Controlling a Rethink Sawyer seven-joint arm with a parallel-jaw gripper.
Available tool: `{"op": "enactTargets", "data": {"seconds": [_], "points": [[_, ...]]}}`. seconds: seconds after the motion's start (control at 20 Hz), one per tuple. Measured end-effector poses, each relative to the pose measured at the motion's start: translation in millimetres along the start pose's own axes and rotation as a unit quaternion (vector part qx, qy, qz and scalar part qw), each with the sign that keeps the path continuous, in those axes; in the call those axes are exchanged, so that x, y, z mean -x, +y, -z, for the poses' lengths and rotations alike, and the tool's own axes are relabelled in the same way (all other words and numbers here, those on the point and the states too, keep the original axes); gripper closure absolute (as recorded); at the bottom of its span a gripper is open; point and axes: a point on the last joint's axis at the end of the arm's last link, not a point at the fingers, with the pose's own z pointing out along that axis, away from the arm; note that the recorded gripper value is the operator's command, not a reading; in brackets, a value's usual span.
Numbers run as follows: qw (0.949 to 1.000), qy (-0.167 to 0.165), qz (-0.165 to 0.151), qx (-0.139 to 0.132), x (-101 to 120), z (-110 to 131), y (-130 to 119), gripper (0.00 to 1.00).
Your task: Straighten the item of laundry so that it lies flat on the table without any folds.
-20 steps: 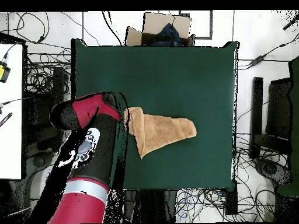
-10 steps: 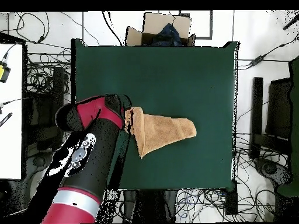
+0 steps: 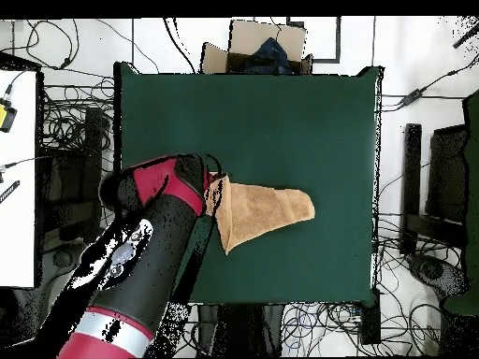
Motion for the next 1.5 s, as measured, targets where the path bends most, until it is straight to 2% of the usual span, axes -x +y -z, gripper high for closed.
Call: {"op": "enactTargets", "data": {"seconds": [0.2, 0.3, 0.85, 1.1, 1.5], "points": [[0.9999, -0.008, 0.000, -0.007, -1, -10, -4, 0.00], [0.9998, -0.020, 0.000, -0.004, -2, -23, -5, 0.00], [0.9968, -0.063, -0.012, 0.047, -21, -78, 23, 0.00], [0.9961, -0.065, -0.023, 0.055, -34, -103, 30, 0.00], [0.9973, -0.047, -0.038, 0.041, -50, -133, 14, 0.00]]}}
